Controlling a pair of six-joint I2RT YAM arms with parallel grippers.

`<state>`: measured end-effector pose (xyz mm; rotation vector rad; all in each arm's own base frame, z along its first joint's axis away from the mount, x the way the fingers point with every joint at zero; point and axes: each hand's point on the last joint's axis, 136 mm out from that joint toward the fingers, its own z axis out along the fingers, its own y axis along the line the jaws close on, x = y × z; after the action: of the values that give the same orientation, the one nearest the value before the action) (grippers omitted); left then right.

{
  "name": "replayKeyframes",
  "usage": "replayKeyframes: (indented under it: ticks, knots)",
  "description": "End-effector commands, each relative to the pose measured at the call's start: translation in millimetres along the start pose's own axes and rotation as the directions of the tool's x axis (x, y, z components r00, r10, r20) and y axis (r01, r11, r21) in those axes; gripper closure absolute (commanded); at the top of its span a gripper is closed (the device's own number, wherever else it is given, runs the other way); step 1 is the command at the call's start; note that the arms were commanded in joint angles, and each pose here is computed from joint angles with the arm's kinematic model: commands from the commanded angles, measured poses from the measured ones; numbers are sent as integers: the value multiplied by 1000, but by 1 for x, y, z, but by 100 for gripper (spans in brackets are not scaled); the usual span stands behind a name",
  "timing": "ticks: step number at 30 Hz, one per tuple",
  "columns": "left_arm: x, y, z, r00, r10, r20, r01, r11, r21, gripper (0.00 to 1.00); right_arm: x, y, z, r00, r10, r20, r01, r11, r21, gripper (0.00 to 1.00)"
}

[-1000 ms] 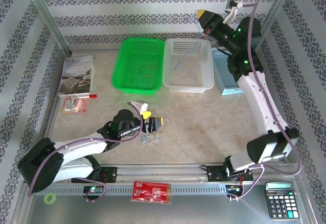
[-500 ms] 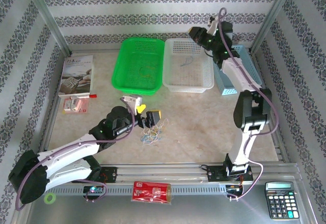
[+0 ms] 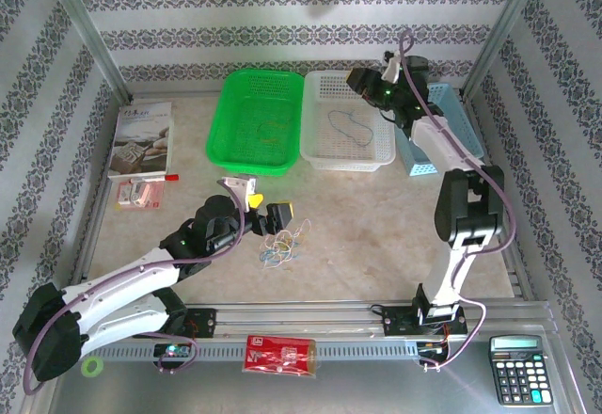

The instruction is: Untangle the cables

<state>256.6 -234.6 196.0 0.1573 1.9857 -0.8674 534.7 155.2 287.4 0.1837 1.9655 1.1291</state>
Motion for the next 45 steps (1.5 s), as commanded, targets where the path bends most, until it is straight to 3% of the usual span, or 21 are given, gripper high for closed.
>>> replayKeyframes:
  ticks: [1, 10, 17, 24, 33, 38, 41, 45]
  knots:
    - [1, 5, -4, 1000, -25, 5, 26, 999, -28, 0, 14, 49, -19, 995, -103, -1, 102, 990, -95, 51]
    - [13, 26, -14, 997, -79, 3, 79, 991, -105, 0, 136, 77, -49, 968, -211, -136, 198, 975, -104, 50]
    - [24, 34, -17, 994, -108, -28, 103, 985, -136, 0, 254, 32, -68, 927, -209, -312, 224, 975, 12, 50]
    - [29, 37, -16, 993, -106, -55, 98, 985, -144, 0, 336, -21, -89, 868, -188, -460, 270, 956, 119, 50]
    - [28, 15, 5, 983, 6, -182, -23, 996, -91, 0, 366, -48, -116, 859, -142, -491, 265, 945, 190, 52]
    - [38, 7, 36, 934, 88, -345, -121, 990, -77, 16, 353, -49, -127, 895, -114, -431, 222, 952, 211, 52]
    - [52, 7, 57, 889, 122, -441, -172, 982, -76, 30, 342, -53, -132, 916, -78, -393, 177, 959, 223, 51]
    - [70, 9, 78, 822, 167, -545, -252, 964, -84, 39, 327, -59, -141, 940, -20, -340, 105, 966, 234, 51]
